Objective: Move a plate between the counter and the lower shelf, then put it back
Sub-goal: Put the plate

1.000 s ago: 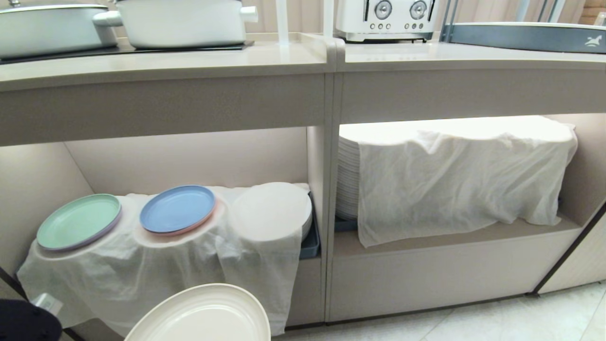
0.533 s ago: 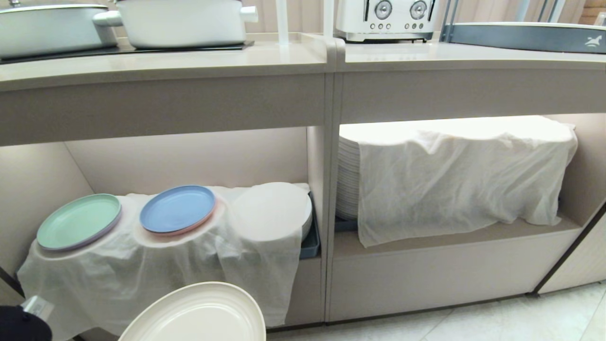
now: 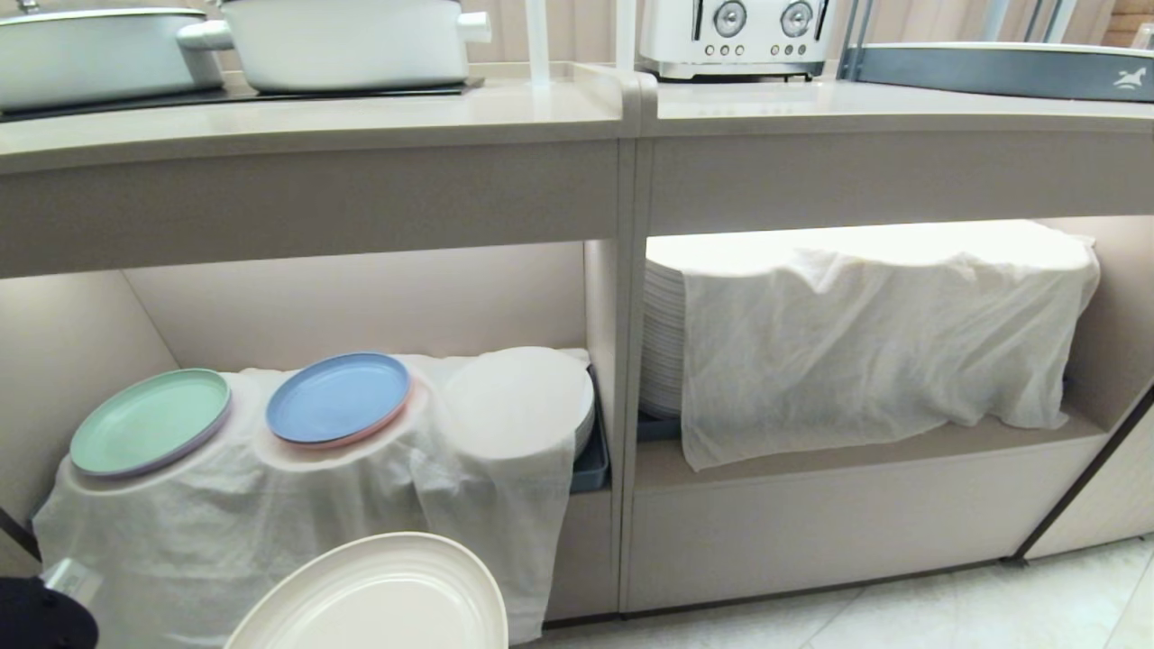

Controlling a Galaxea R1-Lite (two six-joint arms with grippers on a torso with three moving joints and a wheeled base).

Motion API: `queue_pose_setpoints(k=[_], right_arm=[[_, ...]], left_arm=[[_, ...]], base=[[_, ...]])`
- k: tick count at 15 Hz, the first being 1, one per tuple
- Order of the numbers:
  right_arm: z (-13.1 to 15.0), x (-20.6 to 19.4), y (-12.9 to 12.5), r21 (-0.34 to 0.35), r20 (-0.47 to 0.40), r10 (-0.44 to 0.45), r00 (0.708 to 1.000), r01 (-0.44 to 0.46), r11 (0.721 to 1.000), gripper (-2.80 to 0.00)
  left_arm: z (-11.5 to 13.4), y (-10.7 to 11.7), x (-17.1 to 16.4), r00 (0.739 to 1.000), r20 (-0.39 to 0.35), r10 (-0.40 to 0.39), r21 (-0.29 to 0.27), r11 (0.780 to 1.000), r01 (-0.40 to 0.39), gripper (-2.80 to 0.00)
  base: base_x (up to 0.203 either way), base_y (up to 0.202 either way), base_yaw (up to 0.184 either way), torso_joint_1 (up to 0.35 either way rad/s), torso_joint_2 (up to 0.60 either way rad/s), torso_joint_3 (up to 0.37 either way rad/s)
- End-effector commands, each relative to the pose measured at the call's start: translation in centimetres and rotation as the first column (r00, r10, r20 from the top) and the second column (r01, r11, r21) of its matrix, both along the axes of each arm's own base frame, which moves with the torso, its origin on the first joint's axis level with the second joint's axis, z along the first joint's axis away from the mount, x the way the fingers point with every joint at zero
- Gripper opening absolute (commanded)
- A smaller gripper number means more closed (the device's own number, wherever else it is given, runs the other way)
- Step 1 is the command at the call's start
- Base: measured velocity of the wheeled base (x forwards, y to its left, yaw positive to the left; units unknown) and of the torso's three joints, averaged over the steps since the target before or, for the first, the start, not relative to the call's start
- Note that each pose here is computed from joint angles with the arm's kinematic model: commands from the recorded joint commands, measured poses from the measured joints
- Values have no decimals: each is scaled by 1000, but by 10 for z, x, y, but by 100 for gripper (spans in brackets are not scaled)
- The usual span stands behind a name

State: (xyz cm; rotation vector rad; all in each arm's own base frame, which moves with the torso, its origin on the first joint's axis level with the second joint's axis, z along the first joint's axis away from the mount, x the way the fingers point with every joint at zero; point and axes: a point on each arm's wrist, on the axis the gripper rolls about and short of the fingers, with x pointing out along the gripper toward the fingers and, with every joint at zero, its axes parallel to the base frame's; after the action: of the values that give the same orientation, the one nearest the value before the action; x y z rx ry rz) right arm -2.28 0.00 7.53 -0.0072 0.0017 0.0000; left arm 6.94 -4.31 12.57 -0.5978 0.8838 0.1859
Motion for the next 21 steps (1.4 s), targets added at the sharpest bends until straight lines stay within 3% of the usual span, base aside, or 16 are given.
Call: queue_pose_setpoints(k=[1, 8, 12, 21], right_arm=[[0, 0, 0, 0, 0, 0, 1000, 0, 1000, -280], [0, 0, 0, -4, 2, 0, 1000, 0, 1000, -280], [0, 0, 0, -7, 2, 0, 1000, 0, 1000, -280], [0, 0, 0, -8, 2, 2, 1000, -2, 1000, -280]], left_arm=[[-1, 0, 0, 1000, -8, 6, 4, 1000, -6, -280], [-1, 0, 1, 1000, -6, 11, 2, 1000, -11, -280], [-1, 0, 1, 1000, -5, 16, 4, 1000, -16, -280], [-1, 1, 1, 1000, -1, 30, 10, 999, -30, -280]], base=[[0, 0, 0, 0, 0, 0], [0, 0, 0, 0, 0, 0], [0, 0, 0, 46, -219, -230], [0, 0, 0, 183, -492, -290]])
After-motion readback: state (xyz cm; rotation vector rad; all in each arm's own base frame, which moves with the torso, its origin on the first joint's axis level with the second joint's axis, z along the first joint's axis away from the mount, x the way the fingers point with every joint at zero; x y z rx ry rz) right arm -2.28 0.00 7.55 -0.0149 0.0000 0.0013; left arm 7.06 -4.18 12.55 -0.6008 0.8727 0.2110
